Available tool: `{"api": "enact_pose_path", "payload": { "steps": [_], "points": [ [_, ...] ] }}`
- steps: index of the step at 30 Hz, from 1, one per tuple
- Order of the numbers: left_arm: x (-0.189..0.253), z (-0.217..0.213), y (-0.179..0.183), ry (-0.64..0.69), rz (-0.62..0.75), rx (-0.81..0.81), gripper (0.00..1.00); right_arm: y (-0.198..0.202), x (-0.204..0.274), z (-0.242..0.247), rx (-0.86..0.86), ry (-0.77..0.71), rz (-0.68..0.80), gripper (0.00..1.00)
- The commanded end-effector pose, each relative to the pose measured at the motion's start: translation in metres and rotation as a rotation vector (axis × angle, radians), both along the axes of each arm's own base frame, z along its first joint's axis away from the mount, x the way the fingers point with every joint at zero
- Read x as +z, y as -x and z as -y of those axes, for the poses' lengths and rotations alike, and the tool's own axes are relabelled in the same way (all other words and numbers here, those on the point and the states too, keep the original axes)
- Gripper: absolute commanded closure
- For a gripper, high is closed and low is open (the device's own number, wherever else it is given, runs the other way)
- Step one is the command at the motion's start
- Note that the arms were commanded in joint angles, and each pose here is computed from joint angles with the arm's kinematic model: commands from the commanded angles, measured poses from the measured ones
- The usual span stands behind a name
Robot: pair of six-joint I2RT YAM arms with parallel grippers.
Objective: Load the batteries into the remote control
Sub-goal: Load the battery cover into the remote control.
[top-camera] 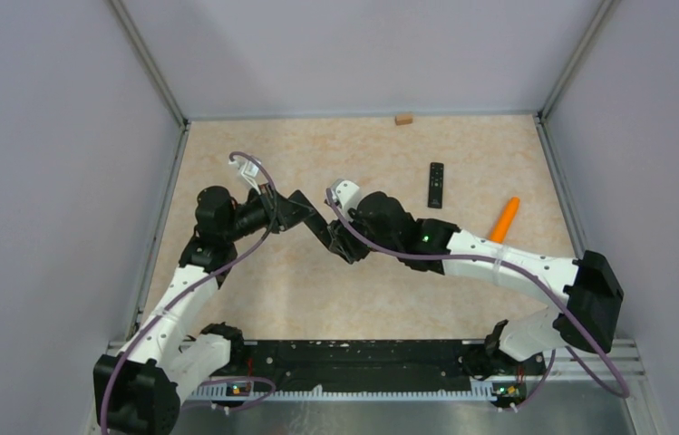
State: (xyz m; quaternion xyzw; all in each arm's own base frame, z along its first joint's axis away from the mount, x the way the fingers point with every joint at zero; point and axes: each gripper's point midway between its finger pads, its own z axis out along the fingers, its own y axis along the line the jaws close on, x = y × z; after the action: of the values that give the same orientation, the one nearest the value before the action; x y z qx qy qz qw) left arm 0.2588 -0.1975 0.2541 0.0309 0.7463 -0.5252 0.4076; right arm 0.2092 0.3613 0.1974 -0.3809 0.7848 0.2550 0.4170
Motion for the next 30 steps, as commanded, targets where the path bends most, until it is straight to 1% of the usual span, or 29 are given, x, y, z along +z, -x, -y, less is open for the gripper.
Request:
{"api": "enact_pose_path", "payload": {
  "steps": [1, 8, 11, 14, 18, 23, 30],
  "points": [
    [0.028, 0.002, -0.002, 0.019, 0.071, -0.011, 1.0, 0.002, 0.029, -0.02, 0.044, -0.074, 0.049, 0.93],
    [0.027, 0.004, -0.003, 0.027, 0.037, -0.014, 1.0, 0.002, 0.034, -0.024, 0.054, -0.094, 0.061, 0.93],
    [0.03, 0.004, -0.002, 0.031, 0.036, -0.019, 1.0, -0.001, 0.031, -0.026, 0.043, -0.079, 0.056, 0.93],
    [0.033, 0.004, -0.002, 0.035, 0.031, -0.016, 1.0, -0.003, 0.026, -0.028, 0.034, -0.064, 0.045, 0.92],
    [0.038, 0.007, 0.001, 0.065, -0.009, -0.031, 1.0, -0.007, 0.019, -0.03, 0.01, -0.041, 0.026, 0.89],
    [0.041, 0.006, 0.0, 0.069, -0.031, -0.02, 1.0, -0.009, 0.01, -0.032, 0.003, -0.003, 0.005, 0.84],
    [0.046, 0.008, 0.004, 0.091, -0.048, -0.04, 1.0, -0.011, 0.008, -0.033, -0.015, -0.002, -0.003, 0.83]
  ]
}}
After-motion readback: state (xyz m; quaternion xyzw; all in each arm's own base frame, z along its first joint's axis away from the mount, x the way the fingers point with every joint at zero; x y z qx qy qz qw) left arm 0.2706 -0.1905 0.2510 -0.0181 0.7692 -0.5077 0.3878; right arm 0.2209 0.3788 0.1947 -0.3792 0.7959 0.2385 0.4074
